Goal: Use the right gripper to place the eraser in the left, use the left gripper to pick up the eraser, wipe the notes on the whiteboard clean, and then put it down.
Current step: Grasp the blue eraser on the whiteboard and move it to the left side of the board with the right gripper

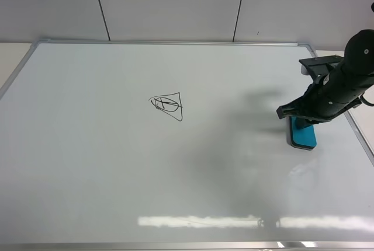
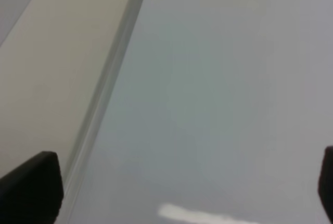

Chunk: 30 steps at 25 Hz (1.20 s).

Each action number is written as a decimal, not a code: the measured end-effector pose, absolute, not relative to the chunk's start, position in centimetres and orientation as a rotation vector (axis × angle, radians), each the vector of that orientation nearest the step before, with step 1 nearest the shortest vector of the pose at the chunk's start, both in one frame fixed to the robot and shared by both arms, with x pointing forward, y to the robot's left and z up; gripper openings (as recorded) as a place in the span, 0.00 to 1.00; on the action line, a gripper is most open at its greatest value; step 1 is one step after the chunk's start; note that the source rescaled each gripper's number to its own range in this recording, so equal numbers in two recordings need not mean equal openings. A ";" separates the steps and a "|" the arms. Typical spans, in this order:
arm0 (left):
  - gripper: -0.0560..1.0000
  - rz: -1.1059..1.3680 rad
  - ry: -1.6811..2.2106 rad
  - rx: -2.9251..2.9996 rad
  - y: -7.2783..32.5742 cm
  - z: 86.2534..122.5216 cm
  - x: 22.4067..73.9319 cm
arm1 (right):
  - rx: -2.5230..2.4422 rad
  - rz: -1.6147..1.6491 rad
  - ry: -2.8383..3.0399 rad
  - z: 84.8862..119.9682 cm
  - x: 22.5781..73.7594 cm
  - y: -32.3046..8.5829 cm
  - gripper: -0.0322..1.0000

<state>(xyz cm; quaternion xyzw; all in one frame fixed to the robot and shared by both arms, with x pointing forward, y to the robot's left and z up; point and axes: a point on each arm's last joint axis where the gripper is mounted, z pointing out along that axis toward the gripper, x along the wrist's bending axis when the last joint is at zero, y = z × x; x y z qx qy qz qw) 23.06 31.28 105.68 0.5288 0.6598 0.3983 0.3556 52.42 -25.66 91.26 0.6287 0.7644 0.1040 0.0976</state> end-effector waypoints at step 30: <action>1.00 1.028 1.705 1.365 31.3 105.7 23.1 | 1.506 0.473 2.521 89.6 49.9 -15.8 0.03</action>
